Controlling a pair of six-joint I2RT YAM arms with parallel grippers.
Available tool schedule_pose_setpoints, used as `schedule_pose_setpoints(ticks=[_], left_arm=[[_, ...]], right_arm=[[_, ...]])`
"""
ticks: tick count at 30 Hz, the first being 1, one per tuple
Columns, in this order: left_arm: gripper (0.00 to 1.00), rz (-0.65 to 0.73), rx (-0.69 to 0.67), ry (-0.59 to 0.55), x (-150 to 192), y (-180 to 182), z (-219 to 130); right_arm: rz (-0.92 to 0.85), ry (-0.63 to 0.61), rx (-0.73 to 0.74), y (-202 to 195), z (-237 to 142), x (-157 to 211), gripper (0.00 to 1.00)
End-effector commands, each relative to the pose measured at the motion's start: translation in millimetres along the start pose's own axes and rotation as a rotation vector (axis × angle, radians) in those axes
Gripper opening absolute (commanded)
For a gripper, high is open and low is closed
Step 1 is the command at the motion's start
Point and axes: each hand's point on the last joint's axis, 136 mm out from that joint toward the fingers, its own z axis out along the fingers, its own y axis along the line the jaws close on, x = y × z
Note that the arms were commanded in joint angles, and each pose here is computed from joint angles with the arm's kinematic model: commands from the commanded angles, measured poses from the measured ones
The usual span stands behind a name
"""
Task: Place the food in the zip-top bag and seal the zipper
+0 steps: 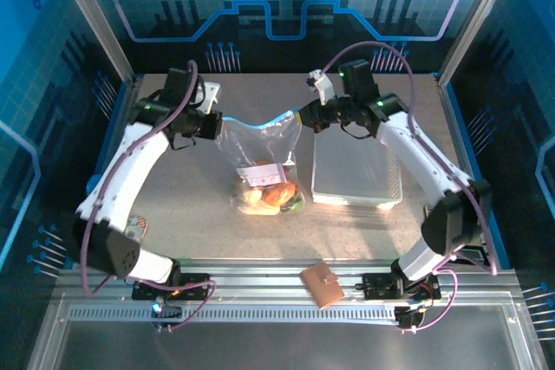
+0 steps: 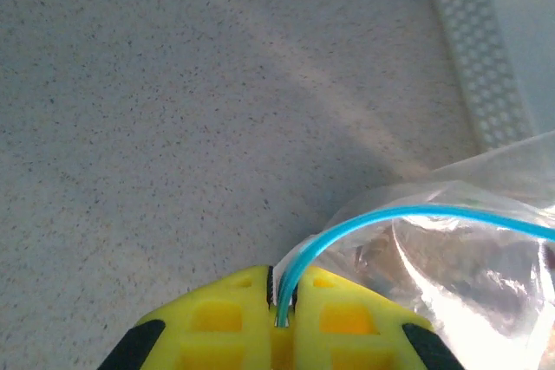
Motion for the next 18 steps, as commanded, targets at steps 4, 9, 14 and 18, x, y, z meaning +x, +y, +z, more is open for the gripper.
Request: schedule_pose_setpoints(ticks=[4, 9, 14, 18], left_arm=[[0.02, 0.002, -0.058, -0.122, -65, 25, 41], [0.04, -0.041, -0.099, -0.084, -76, 49, 92], [0.04, -0.073, -0.121, -0.041, -78, 65, 138], [0.07, -0.099, -0.099, -0.006, -78, 67, 168]], right_arm=[[0.015, -0.002, 0.128, -51, 25, -21, 0.00], [0.029, 0.011, 0.225, -93, 54, -22, 0.00], [0.072, 0.013, 0.289, -126, 70, -17, 0.00], [0.093, 0.009, 0.309, -138, 78, -11, 0.05]])
